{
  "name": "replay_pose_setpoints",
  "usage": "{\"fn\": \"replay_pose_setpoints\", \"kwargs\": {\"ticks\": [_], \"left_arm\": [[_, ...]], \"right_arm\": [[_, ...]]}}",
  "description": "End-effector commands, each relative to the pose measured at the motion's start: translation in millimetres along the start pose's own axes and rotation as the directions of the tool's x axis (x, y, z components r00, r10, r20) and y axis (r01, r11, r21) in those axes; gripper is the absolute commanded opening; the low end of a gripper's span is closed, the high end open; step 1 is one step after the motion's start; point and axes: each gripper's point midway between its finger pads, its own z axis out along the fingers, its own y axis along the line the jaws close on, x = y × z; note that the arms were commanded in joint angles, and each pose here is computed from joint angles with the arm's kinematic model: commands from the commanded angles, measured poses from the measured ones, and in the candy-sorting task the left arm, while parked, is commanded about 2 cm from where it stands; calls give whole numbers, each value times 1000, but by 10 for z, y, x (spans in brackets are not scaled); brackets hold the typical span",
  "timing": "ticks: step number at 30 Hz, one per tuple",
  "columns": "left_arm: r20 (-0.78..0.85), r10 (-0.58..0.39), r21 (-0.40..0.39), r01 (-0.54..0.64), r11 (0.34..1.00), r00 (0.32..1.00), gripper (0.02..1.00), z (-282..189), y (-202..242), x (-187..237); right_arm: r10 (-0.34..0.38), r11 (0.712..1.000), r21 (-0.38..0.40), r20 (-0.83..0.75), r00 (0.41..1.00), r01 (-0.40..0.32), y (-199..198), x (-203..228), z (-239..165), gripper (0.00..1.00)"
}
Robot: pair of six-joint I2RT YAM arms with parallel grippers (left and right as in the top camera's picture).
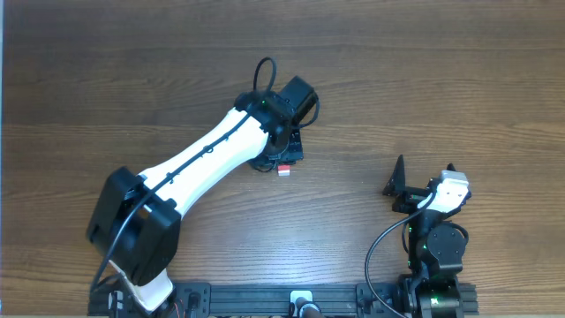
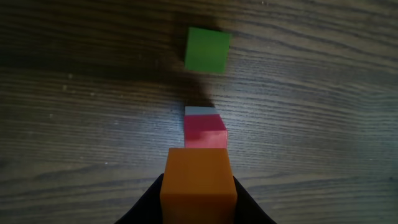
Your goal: Stack Cubes
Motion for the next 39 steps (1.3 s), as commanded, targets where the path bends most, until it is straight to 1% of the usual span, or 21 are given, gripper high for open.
{"fn": "replay_pose_setpoints", "kwargs": {"ticks": [1, 24, 39], "left_arm": [[-23, 21, 18, -20, 1000, 1000, 121, 60, -67, -17], [-61, 19, 9, -19, 1000, 998, 106, 204, -98, -6], [-63, 19, 6, -19, 1000, 998, 104, 216, -96, -3]], "right_arm": [[-4, 1000, 19, 4, 1000, 4, -38, 7, 0, 991], [-4, 1000, 19, 4, 1000, 4, -38, 7, 0, 991], [-4, 1000, 19, 4, 1000, 4, -38, 7, 0, 993]]}}
